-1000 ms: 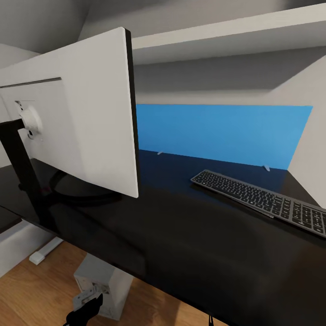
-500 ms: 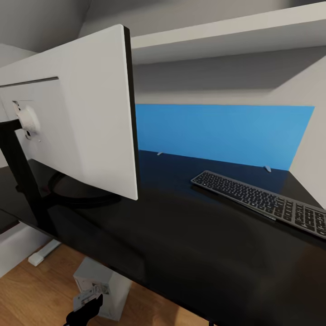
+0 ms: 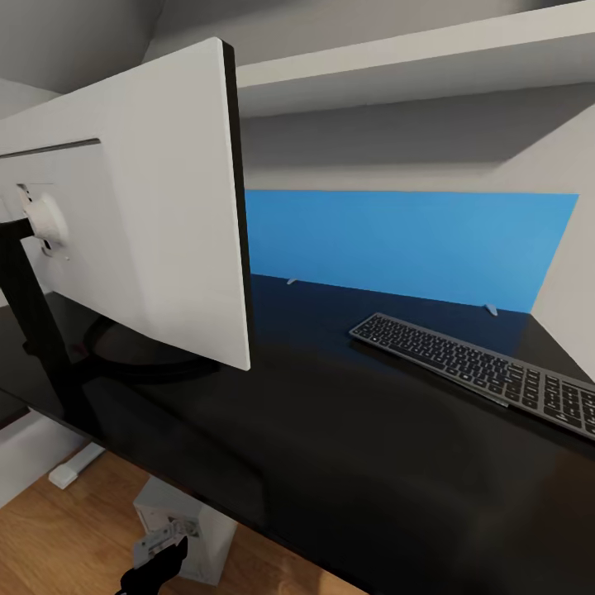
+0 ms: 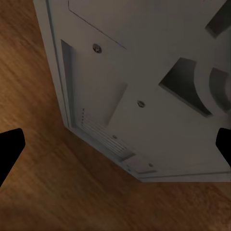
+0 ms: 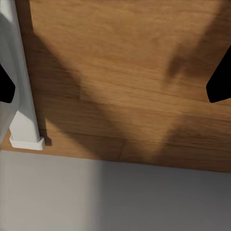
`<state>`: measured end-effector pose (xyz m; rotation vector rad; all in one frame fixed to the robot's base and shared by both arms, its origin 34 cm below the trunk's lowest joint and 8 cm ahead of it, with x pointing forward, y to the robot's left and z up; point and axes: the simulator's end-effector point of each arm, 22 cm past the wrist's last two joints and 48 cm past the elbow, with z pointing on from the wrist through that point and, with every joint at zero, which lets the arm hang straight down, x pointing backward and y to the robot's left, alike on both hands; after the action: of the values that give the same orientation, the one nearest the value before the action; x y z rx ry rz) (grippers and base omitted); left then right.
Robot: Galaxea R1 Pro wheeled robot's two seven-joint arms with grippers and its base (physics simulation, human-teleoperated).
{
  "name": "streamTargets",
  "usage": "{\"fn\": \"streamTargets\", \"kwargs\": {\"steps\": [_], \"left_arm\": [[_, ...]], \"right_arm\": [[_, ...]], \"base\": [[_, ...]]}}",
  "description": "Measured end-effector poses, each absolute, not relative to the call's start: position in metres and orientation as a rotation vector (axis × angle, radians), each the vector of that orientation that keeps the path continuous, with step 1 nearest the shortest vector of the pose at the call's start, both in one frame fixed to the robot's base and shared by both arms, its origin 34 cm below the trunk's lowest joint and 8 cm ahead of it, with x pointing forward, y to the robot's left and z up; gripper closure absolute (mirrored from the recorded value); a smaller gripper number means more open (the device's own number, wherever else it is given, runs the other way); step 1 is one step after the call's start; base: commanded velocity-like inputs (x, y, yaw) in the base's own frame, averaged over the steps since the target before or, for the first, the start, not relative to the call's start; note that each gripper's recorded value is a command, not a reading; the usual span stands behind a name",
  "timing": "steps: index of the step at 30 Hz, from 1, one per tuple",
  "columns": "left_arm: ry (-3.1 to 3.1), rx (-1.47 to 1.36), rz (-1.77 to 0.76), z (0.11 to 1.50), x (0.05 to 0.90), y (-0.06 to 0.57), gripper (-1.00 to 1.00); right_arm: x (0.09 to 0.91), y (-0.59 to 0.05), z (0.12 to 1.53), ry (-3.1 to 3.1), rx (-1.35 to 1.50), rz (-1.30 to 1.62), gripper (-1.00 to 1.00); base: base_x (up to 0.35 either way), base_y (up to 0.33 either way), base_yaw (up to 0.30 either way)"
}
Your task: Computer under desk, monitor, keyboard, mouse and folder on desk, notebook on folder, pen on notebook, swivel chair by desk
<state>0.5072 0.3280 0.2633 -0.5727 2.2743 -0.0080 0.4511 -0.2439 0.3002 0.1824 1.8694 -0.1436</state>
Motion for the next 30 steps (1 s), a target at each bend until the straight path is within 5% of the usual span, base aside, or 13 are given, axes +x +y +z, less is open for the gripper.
{"fn": "streamTargets", "kwargs": {"steps": [30], "left_arm": [[2.274,-0.573,-0.008,0.2633,0.5072,0.328,-1.0]], "right_arm": [[0.4514,-0.2435,0.3004,1.869,0.182,-0.143,-1.0]], "base": [[0.0,0.0,0.0]]}}
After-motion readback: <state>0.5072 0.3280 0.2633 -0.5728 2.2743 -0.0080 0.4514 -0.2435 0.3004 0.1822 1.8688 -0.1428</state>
